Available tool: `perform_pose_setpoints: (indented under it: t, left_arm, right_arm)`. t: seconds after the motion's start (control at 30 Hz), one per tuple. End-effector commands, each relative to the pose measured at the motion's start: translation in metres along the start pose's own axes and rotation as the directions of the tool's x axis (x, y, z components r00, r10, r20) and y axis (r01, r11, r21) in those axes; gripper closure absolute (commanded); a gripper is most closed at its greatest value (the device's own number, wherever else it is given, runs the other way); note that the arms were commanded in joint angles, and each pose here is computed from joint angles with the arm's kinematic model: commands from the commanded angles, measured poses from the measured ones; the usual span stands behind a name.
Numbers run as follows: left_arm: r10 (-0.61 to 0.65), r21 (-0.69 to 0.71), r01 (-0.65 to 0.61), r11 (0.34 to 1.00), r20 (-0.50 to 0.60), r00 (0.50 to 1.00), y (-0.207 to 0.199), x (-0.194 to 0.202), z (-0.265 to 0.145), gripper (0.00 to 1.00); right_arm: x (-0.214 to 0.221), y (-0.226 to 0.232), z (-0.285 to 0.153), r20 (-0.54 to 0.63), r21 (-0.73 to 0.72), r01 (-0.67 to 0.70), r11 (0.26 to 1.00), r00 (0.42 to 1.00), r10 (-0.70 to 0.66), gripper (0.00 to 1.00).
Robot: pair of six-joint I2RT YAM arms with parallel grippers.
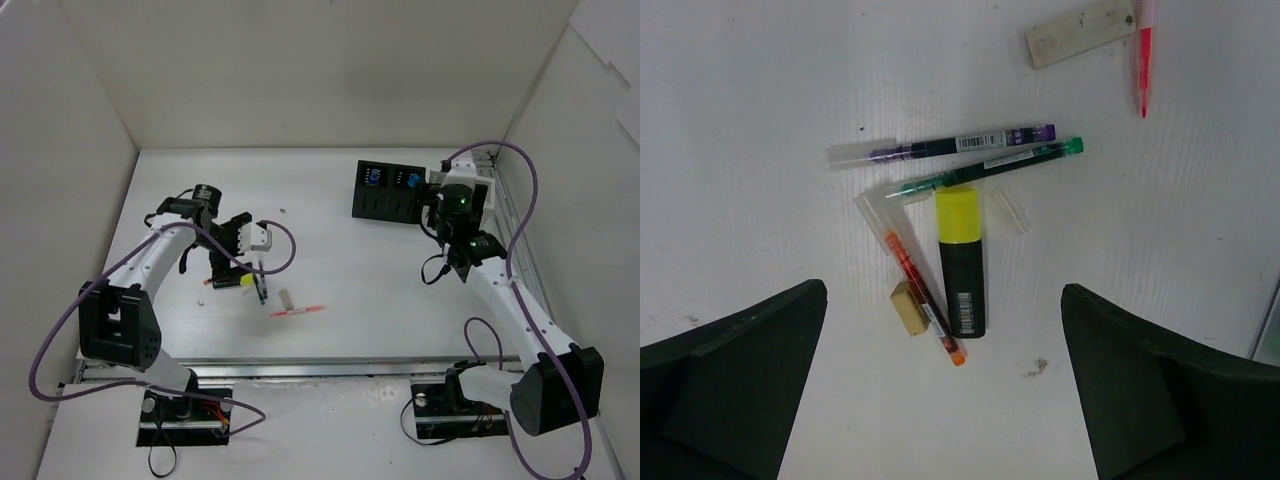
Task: Sort the stationery into containers
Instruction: Pick up the pen from the center of the board.
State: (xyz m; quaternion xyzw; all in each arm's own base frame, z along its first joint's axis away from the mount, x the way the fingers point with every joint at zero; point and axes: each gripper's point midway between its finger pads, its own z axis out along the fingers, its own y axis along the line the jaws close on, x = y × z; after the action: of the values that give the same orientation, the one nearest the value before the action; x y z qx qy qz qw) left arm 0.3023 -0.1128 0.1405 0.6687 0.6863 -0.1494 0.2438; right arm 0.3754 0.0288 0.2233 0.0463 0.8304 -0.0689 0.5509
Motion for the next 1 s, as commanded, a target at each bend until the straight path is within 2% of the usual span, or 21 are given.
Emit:
perform_pose_setpoints:
  t: [0.0, 0.1, 0.23, 0.33, 0.47, 0.8, 0.93, 0.97]
  left_arm:
    - [-0.029, -0.033, 0.030, 0.999, 0.014, 0.999, 0.009, 0.010, 0.009, 0.01]
    - [-0.037, -0.018, 0.038, 0.999, 0.045, 0.998, 0.002, 0.012, 0.021, 0.03]
    - [-0.083, -0.044, 0.083, 0.996, -0.004, 0.997, -0.007, 0.038, 0.041, 0.04]
    - [-0.083, -0.057, 0.083, 0.995, -0.007, 0.996, -0.010, 0.043, 0.046, 0.04]
    - [-0.106, -0.078, 0.103, 0.992, -0.033, 0.994, -0.003, 0.060, 0.056, 0.06]
    - [-0.153, -0.004, 0.153, 0.988, -0.091, 0.984, 0.004, 0.076, 0.071, 0.11]
    - [-0.161, 0.018, 0.164, 0.986, -0.113, 0.980, 0.004, 0.080, 0.073, 0.17]
    - [-0.163, 0.021, 0.167, 0.986, -0.115, 0.980, 0.002, 0.081, 0.074, 0.21]
  right_arm:
    - [-0.028, -0.007, -0.009, 0.083, 0.053, -0.033, 0.998, 0.996, 0.028, 0.02]
    - [-0.029, -0.001, -0.006, 0.076, 0.043, -0.034, 0.998, 0.997, 0.031, 0.02]
    - [-0.022, 0.012, -0.001, 0.055, 0.026, -0.031, 0.999, 0.998, 0.029, 0.02]
    - [-0.021, 0.021, 0.000, 0.047, 0.007, -0.003, 1.000, 0.999, 0.003, 0.02]
    - [-0.019, 0.022, 0.003, 0.042, 0.035, 0.021, 0.999, 0.999, -0.022, 0.02]
    - [-0.016, 0.023, 0.004, 0.033, 0.048, 0.035, 0.998, 0.999, -0.036, 0.02]
    - [-0.017, 0.026, 0.004, 0.036, 0.039, 0.035, 0.999, 0.999, -0.037, 0.02]
    - [-0.018, 0.025, 0.003, 0.039, 0.042, 0.037, 0.998, 0.998, -0.039, 0.02]
